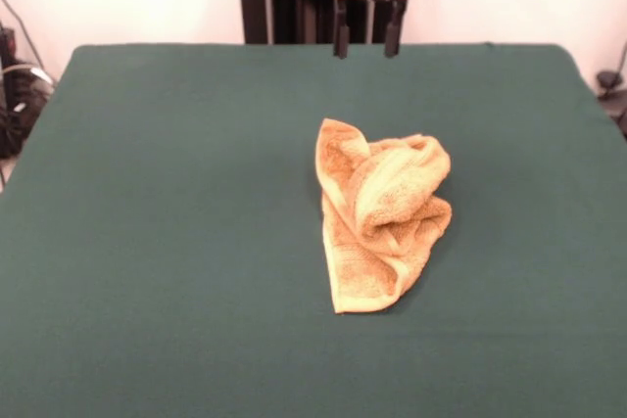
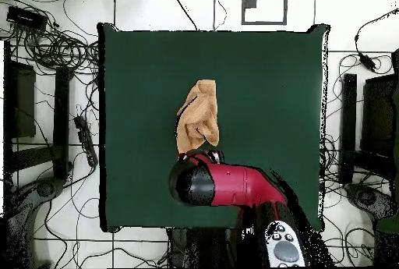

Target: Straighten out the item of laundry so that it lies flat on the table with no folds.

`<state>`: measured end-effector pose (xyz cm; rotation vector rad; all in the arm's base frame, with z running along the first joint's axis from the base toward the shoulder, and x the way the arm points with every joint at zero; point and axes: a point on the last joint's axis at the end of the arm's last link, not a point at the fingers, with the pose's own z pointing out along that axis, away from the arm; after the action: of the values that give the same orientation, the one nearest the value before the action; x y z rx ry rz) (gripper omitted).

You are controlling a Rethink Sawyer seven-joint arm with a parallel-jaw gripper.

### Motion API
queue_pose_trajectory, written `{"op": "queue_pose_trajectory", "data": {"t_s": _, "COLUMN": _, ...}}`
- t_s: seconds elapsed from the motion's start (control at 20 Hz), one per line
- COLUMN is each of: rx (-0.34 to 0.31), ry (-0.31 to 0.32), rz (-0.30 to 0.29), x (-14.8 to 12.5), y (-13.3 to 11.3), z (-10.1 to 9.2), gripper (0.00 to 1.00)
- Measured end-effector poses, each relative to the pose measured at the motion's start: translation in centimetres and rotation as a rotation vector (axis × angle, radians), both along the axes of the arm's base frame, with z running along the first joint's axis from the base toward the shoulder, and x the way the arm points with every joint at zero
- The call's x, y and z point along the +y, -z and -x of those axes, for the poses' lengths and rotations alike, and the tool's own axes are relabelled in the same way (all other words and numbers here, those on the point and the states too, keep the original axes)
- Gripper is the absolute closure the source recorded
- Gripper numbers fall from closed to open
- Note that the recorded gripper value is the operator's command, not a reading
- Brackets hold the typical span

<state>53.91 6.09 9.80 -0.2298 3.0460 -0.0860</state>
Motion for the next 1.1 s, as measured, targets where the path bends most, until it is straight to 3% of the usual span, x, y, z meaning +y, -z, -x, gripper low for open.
{"op": "queue_pose_trajectory", "data": {"t_s": 0.6, "rx": -0.094, "ry": 0.011, "rz": 0.018, "x": -1.4, "y": -1.7, "z": -6.2, "gripper": 0.00}}
{"op": "queue_pose_trajectory", "data": {"t_s": 1.1, "rx": -0.086, "ry": 0.010, "rz": 0.020, "x": -1.6, "y": -0.3, "z": -8.5, "gripper": 0.00}}
